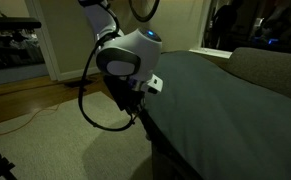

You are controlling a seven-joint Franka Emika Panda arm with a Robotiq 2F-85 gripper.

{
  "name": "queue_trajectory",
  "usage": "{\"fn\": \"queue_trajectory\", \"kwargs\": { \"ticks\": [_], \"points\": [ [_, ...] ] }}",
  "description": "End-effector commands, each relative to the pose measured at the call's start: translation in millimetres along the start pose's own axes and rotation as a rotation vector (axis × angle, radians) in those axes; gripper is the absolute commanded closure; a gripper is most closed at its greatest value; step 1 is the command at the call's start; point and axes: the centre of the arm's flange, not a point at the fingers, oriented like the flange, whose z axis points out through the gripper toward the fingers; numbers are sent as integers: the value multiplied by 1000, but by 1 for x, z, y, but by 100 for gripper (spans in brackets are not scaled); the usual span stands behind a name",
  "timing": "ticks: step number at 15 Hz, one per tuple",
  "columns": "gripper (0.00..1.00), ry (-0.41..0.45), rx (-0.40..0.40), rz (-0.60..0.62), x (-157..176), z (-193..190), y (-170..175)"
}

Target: Close the zip

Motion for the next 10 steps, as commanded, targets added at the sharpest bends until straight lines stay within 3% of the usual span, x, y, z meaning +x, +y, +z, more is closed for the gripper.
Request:
{"fn": "queue_trajectory", "kwargs": {
  "ticks": [1,10],
  "points": [
    [96,69,-60,63,-17,-48,45],
    [96,76,-72,109,-29,-51,71]
  ]
}}
